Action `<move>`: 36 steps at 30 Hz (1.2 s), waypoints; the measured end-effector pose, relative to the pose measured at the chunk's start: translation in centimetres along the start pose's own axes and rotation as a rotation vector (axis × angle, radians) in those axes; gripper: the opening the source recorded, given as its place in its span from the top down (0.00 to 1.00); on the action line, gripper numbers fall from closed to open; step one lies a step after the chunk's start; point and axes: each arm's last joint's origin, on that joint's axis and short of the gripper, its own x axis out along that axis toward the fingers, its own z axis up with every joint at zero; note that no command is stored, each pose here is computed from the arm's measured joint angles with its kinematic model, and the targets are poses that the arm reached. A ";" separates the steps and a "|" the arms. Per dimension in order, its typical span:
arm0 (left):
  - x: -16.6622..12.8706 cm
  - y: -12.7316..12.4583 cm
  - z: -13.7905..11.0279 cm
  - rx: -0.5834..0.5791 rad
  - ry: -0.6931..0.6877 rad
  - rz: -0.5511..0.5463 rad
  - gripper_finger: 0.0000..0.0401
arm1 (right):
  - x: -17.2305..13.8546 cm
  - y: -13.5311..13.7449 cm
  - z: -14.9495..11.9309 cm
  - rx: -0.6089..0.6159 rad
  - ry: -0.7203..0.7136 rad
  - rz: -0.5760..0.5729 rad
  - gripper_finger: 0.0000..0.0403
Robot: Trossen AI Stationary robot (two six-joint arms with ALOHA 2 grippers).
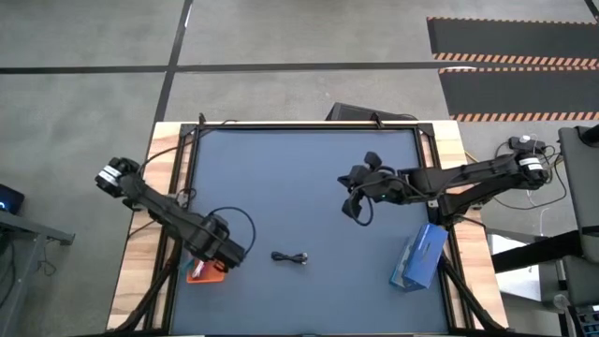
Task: Pick and place USB-C Cables
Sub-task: Put the blue charger cable into the orange bin
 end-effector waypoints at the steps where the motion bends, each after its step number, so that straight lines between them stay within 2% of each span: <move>1: 0.0 -0.3 -0.1 -0.005 0.002 -0.003 0.96 | -0.1 -0.1 0.1 0.000 -0.004 0.001 0.98; 10: 0.4 -1.5 -1.5 -0.018 0.030 0.013 0.95 | -2.0 -0.9 0.6 0.024 -0.052 0.013 0.98; 15: 0.6 -1.6 -1.9 -0.062 -0.005 0.015 0.95 | -2.4 -1.0 0.2 0.013 -0.075 0.101 0.98; 21: 0.7 -1.7 -2.5 -0.032 -0.022 -0.006 0.95 | -2.0 -0.9 -1.1 -0.002 -0.165 0.161 0.98; 31: 2.2 -1.8 -3.2 0.005 -0.225 0.005 0.95 | -1.7 -0.9 -1.5 -0.006 -0.203 0.164 0.98; 36: 3.1 -1.7 -3.7 0.030 -0.253 0.021 0.95 | -1.7 -0.9 -1.4 -0.002 -0.214 0.165 0.98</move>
